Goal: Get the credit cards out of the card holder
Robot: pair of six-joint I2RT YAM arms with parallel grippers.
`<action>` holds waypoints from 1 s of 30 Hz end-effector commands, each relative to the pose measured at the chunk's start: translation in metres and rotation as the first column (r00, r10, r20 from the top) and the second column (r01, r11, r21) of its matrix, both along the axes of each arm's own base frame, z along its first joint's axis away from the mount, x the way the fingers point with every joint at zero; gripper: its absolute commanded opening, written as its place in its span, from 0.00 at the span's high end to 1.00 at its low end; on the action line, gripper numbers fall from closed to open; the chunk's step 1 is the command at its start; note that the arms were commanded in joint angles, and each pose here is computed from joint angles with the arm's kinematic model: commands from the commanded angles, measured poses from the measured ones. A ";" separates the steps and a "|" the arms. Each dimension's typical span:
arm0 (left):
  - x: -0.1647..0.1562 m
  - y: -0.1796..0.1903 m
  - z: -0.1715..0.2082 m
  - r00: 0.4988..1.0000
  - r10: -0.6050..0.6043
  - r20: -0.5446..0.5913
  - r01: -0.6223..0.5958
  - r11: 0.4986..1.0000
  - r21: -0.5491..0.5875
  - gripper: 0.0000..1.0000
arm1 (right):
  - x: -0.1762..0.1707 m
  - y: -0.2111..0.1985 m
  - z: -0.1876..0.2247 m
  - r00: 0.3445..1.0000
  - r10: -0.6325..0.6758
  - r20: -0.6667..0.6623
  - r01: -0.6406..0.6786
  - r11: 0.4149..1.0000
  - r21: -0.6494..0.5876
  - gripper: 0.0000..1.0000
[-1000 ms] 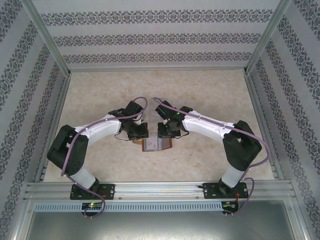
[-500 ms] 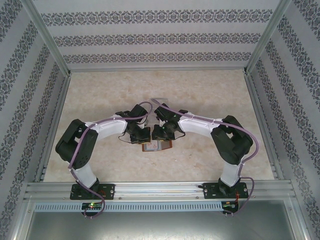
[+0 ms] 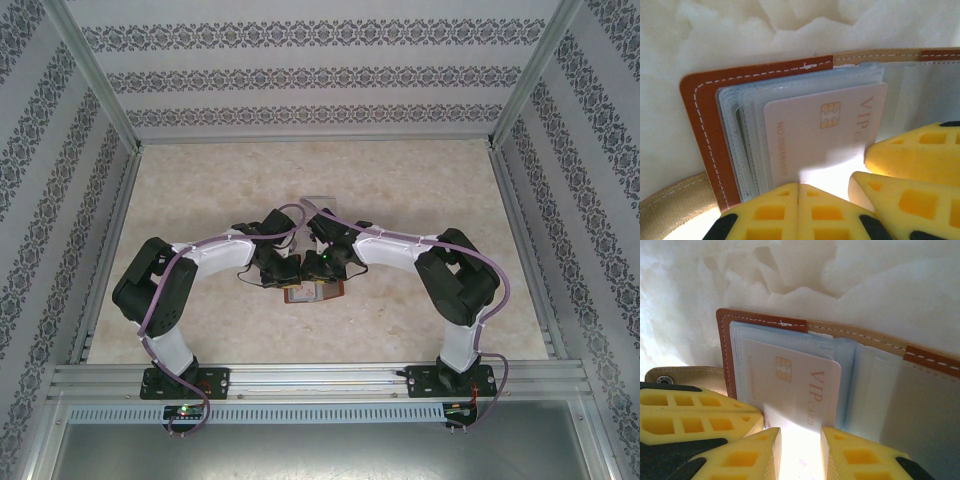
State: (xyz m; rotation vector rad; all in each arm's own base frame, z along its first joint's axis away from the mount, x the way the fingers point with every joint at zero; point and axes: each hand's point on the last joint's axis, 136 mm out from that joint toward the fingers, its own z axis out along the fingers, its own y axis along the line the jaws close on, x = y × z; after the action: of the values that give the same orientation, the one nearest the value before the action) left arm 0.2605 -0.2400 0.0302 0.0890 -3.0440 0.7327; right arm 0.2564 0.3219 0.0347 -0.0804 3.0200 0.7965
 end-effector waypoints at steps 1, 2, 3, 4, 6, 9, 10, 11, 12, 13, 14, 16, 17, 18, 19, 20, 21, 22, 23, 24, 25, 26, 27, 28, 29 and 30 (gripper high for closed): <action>-0.004 0.001 -0.002 1.000 -0.014 -0.007 0.014 0.999 0.033 1.00 | 0.001 -0.014 -0.011 1.000 -0.024 -0.013 0.023 0.998 -0.061 0.72; -0.004 0.001 -0.002 1.000 -0.015 -0.005 0.016 0.999 0.032 1.00 | 0.001 -0.017 -0.012 1.000 -0.023 -0.009 0.022 0.997 -0.073 0.72; -0.004 0.000 -0.002 1.000 -0.015 -0.004 0.015 0.999 0.032 1.00 | 0.001 -0.019 -0.013 1.000 -0.023 -0.009 0.023 0.996 -0.082 0.71; -0.004 0.001 -0.002 1.000 -0.013 -0.005 0.013 0.999 0.032 1.00 | 0.001 -0.021 -0.014 1.000 -0.023 -0.006 0.022 0.996 -0.091 0.71; -0.004 0.001 -0.001 1.000 -0.013 -0.003 0.013 0.999 0.033 1.00 | 0.001 -0.023 -0.014 1.000 -0.023 -0.002 0.023 0.994 -0.104 0.69; -0.005 0.002 -0.001 1.000 -0.014 -0.002 0.014 0.999 0.035 1.00 | 0.001 -0.025 -0.014 1.000 -0.025 0.004 0.026 0.994 -0.109 0.67; -0.004 0.002 0.000 1.000 -0.012 -0.002 0.012 0.999 0.035 1.00 | 0.001 -0.024 -0.013 1.000 -0.025 0.005 0.025 0.994 -0.109 0.66; -0.005 0.002 -0.001 1.000 -0.012 -0.001 0.012 0.999 0.036 1.00 | 0.001 -0.024 -0.013 1.000 -0.023 0.005 0.024 0.994 -0.109 0.66; -0.005 0.002 -0.001 1.000 -0.012 -0.003 0.012 0.999 0.036 1.00 | 0.001 -0.024 -0.013 1.000 -0.024 0.005 0.024 0.994 -0.109 0.66; -0.005 0.003 -0.001 1.000 -0.013 -0.002 0.013 0.999 0.036 1.00 | 0.002 -0.024 -0.013 1.000 -0.026 0.006 0.027 0.994 -0.107 0.66; -0.005 0.002 0.000 1.000 -0.013 -0.001 0.013 0.999 0.035 1.00 | 0.002 -0.024 -0.012 1.000 -0.026 0.008 0.027 0.994 -0.104 0.66; -0.006 0.003 0.000 1.000 -0.012 0.000 0.012 0.999 0.036 1.00 | 0.002 -0.023 -0.008 1.000 -0.028 0.015 0.029 0.995 -0.093 0.70; -0.005 0.003 0.000 1.000 -0.012 0.001 0.012 0.999 0.036 1.00 | 0.002 -0.021 -0.005 0.999 -0.027 0.022 0.028 0.996 -0.083 0.73; -0.005 0.003 0.000 1.000 -0.012 0.003 0.012 0.999 0.037 1.00 | 0.003 -0.019 -0.001 0.999 -0.027 0.028 0.029 0.997 -0.068 0.74; -0.005 0.003 0.000 1.000 -0.010 0.002 0.010 0.999 0.037 1.00 | 0.004 -0.017 0.002 0.999 -0.029 0.033 0.031 0.998 -0.051 0.76; -0.006 0.003 0.000 1.000 -0.010 0.001 0.010 0.999 0.036 1.00 | 0.003 -0.014 0.004 0.999 -0.031 0.032 0.032 0.999 -0.032 0.78; -0.005 0.003 0.000 1.000 -0.010 0.002 0.010 0.999 0.034 1.00 | 0.004 -0.013 0.005 0.999 -0.032 0.031 0.033 0.999 -0.018 0.80; -0.005 0.003 0.000 1.000 -0.011 0.003 0.011 0.999 0.032 1.00 | 0.003 -0.010 0.005 0.999 -0.032 0.025 0.032 0.999 -0.006 0.81; -0.005 0.002 0.000 1.000 -0.011 0.003 0.010 0.999 0.032 1.00 | 0.002 -0.009 0.004 0.999 -0.030 0.019 0.030 1.000 -0.001 0.81; -0.005 0.002 0.000 1.000 -0.011 0.002 0.011 0.999 0.030 1.00 | 0.002 -0.008 0.003 1.000 -0.028 0.013 0.028 1.000 0.001 0.81; -0.005 0.002 0.000 1.000 -0.010 0.003 0.010 0.999 0.031 1.00 | 0.002 -0.007 0.001 1.000 -0.028 0.008 0.028 1.000 -0.001 0.81; -0.005 0.002 0.000 1.000 -0.010 0.002 0.010 0.999 0.031 1.00 | 0.002 -0.008 -0.001 1.000 -0.028 0.006 0.028 1.000 -0.004 0.81; -0.005 0.002 0.000 1.000 -0.010 0.002 0.010 0.999 0.031 1.00 | 0.002 -0.008 -0.003 1.000 -0.031 0.002 0.031 1.000 -0.006 0.81; -0.005 0.002 0.001 1.000 -0.011 0.004 0.010 1.000 0.030 1.00 | 0.001 -0.008 -0.005 1.000 -0.031 -0.002 0.031 0.999 -0.009 0.80; -0.005 0.003 0.000 1.000 -0.011 0.003 0.011 0.999 0.033 1.00 | 0.001 -0.008 -0.006 1.000 -0.031 -0.003 0.031 0.999 -0.010 0.80; -0.006 0.003 0.000 1.000 -0.012 0.002 0.012 0.999 0.033 1.00 | 0.001 -0.008 -0.007 1.000 -0.031 -0.003 0.031 0.999 -0.010 0.80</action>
State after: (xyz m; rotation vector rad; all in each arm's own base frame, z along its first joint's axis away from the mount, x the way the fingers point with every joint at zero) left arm 0.2606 -0.2399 0.0301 0.0893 -3.0447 0.7311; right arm 0.2581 0.3138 0.0303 -0.0598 3.0146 0.7552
